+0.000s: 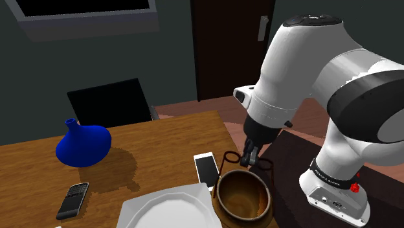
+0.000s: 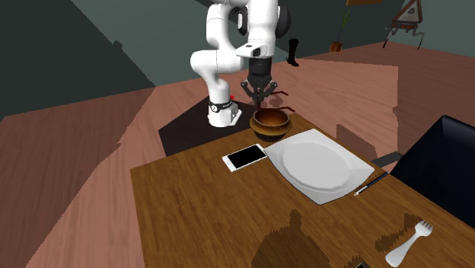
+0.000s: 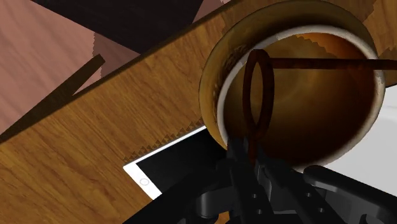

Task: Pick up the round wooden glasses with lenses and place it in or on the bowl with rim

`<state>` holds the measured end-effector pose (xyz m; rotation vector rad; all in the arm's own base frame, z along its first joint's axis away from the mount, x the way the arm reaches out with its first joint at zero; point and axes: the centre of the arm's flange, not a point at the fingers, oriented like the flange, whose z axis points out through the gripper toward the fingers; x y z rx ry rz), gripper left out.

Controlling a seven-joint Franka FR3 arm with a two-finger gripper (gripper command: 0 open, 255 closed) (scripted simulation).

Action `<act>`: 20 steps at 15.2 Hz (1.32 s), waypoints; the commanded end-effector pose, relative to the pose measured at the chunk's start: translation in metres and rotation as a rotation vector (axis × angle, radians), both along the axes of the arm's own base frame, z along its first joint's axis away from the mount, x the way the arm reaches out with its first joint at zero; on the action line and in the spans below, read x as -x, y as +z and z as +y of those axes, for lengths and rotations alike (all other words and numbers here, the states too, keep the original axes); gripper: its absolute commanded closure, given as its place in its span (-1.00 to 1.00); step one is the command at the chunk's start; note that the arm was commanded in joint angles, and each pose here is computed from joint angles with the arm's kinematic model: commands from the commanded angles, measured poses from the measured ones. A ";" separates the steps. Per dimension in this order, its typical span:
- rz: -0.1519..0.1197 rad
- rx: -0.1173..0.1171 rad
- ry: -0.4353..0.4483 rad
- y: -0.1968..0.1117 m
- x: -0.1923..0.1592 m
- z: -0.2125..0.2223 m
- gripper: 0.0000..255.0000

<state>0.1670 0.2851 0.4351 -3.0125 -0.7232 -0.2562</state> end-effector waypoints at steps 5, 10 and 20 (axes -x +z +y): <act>0.000 0.000 0.000 -0.032 0.000 0.000 1.00; 0.000 0.000 0.000 -0.032 0.000 0.000 1.00; 0.000 0.000 0.000 -0.006 0.004 -0.002 -1.00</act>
